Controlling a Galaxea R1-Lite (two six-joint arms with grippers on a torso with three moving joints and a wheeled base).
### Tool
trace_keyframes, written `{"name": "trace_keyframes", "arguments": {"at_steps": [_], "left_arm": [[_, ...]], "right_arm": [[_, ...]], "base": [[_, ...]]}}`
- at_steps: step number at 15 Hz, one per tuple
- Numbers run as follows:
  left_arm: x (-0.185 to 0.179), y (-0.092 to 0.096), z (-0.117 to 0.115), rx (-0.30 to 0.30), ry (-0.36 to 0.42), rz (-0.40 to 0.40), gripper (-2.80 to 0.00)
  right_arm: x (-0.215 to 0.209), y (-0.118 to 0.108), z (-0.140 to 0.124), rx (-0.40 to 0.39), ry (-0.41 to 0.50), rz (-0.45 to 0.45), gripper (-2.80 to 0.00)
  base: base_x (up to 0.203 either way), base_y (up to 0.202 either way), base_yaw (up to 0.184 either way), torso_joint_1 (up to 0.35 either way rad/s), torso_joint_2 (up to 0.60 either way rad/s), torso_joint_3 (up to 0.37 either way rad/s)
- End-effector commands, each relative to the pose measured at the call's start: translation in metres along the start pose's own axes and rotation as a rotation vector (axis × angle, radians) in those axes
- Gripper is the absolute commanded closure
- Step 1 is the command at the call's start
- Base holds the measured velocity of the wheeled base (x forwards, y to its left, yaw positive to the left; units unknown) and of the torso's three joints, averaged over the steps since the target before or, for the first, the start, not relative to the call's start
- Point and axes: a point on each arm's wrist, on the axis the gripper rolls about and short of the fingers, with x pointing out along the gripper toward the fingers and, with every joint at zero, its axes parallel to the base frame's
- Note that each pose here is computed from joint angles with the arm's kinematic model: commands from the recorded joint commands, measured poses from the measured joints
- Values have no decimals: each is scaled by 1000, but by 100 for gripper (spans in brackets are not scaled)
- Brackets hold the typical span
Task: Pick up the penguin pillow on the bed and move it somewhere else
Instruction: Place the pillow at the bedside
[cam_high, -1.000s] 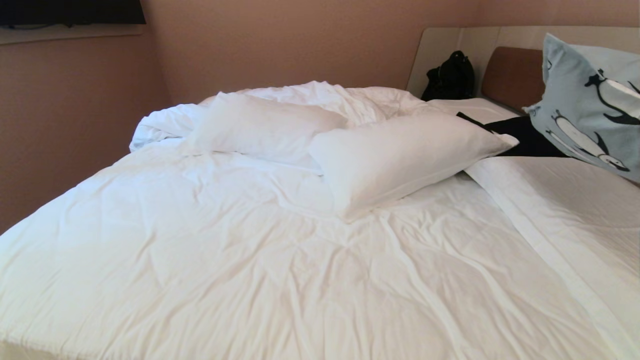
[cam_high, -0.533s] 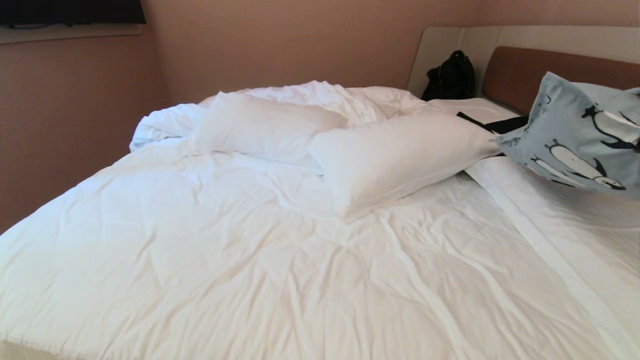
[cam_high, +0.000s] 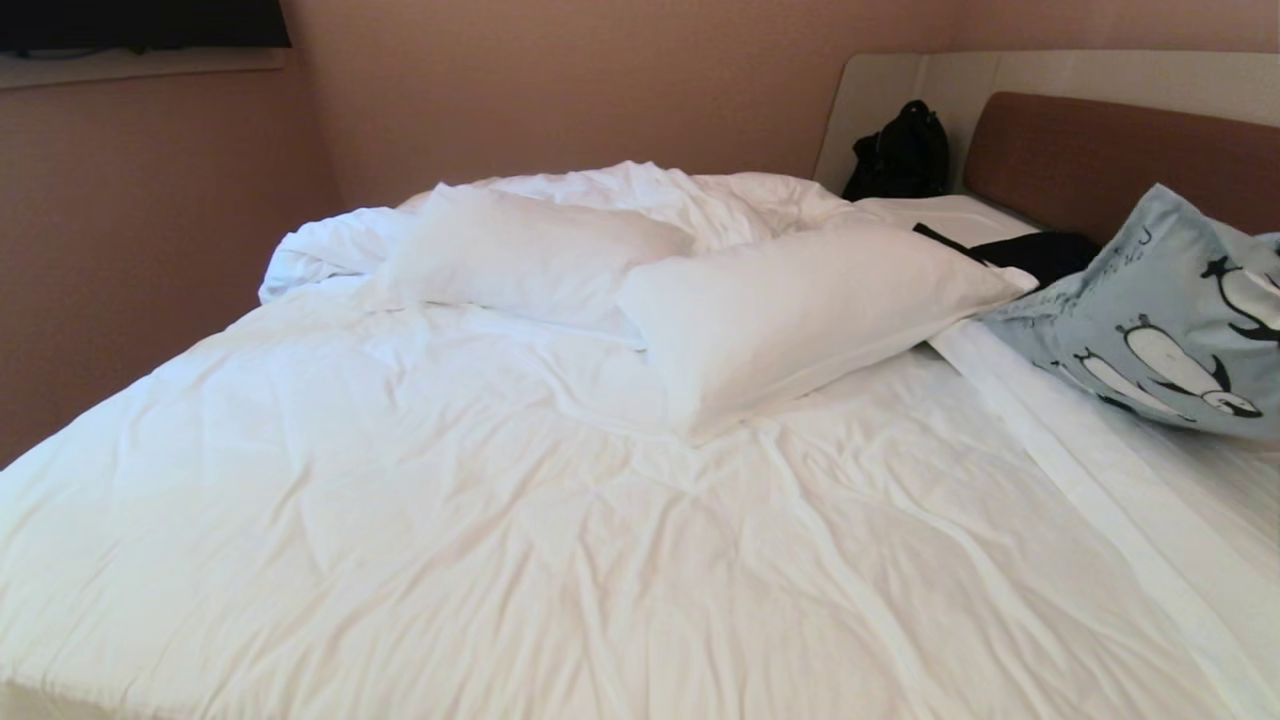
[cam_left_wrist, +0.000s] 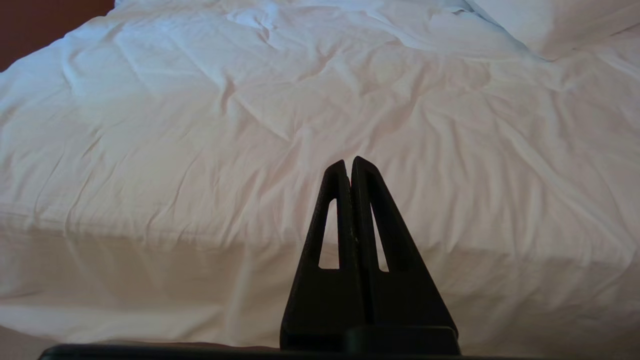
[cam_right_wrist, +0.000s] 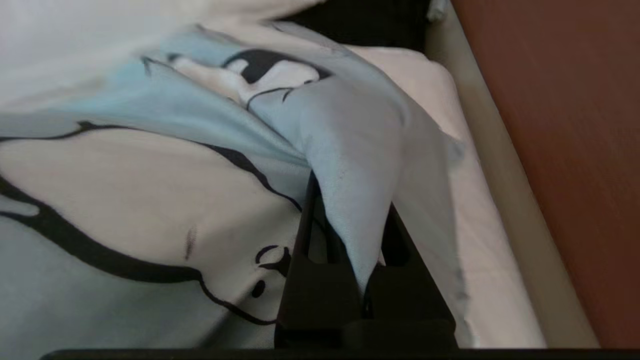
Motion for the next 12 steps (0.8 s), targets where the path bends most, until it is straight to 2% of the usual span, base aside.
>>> {"name": "trace_keyframes", "arguments": {"at_steps": [1,6,10,12], "left_arm": [[0,0,0,0,-1,0,0],[0,0,0,0,-1,0,0],[0,0,0,0,-1,0,0],[0,0,0,0,-1,0,0]], "right_arm": [[13,-14,-15,-56,6,-31,0],[1,-52,-20,-70,-59,-161,0],[-21,-55,6,-27,-188,-221,0],[-34,-54,18,-30,-234,-238,0]], "base": [[0,0,0,0,0,0],[0,0,0,0,0,0],[0,0,0,0,0,0],[0,0,0,0,0,0]]}}
